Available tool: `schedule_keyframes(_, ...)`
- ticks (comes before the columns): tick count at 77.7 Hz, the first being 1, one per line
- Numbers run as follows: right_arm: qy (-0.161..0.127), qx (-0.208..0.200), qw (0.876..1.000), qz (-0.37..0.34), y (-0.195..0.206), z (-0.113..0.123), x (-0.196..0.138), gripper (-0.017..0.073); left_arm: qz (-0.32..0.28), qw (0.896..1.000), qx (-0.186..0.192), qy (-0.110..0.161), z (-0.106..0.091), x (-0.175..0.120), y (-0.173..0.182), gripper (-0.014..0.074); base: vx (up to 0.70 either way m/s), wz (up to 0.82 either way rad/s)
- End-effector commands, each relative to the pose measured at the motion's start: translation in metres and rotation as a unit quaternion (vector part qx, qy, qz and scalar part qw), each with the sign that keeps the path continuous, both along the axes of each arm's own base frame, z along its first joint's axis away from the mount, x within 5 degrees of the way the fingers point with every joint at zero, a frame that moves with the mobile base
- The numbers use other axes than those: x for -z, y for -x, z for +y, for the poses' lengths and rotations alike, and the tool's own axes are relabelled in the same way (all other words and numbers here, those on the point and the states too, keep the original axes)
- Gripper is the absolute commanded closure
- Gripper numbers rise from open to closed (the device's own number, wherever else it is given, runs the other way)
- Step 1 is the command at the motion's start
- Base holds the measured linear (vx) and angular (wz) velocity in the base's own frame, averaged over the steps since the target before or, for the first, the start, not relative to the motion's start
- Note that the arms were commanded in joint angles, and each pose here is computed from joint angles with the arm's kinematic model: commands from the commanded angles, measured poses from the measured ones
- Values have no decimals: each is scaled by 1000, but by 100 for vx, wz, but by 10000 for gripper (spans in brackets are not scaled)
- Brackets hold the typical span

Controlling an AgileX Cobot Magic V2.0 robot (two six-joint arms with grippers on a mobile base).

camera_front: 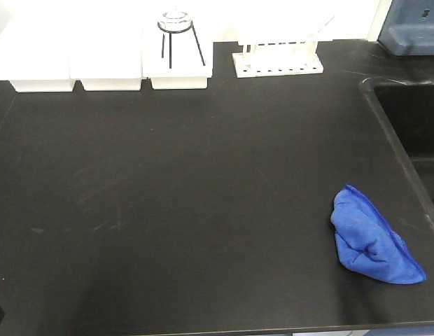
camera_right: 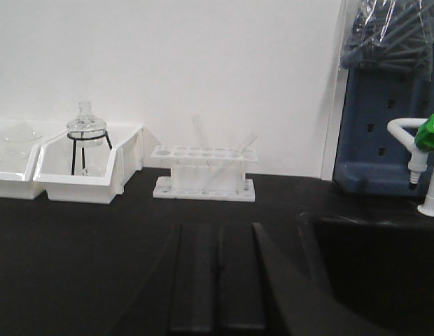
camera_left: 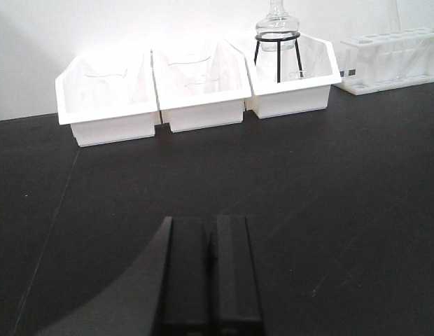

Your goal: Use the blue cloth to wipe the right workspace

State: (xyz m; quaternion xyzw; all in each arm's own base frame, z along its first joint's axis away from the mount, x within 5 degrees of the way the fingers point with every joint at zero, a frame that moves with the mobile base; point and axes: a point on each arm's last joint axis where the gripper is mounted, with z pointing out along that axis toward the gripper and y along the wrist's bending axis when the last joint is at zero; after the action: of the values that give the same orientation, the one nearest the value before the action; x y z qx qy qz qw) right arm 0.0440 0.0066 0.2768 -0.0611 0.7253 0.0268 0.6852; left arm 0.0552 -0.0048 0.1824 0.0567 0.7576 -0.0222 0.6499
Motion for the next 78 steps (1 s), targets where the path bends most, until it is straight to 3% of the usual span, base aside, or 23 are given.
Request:
schedule_keyframes(1,2,5,999,-36,-4,0,-17,567,-53,999,10,9,-1,-16,0,600,0,0)
schedule_keyframes(23,3,5,1000,-29,-7,0,-16,567,-53,999,10,9,-1,-16,0,600,0,0)
schedule_keyframes(41,-46,-8,999,-11,-4,2,-23,564,-53,999,10,9,-1,-16,0,600,0,0)
schedule_keyframes(57,-25,-22,993,112,-9,6,-65,563,-53,999,10,9,-1,-16,0,600,0,0)
schedule_keyframes(67,-12,-26,978,208,-30,9,-81,559,-53,999,10,9,-1,-16,0,600,0,0)
schedule_keyframes(78,20,-14,961,277,-58,9,-74,525,-53,999,10,9,-1,-16,0,600,0,0)
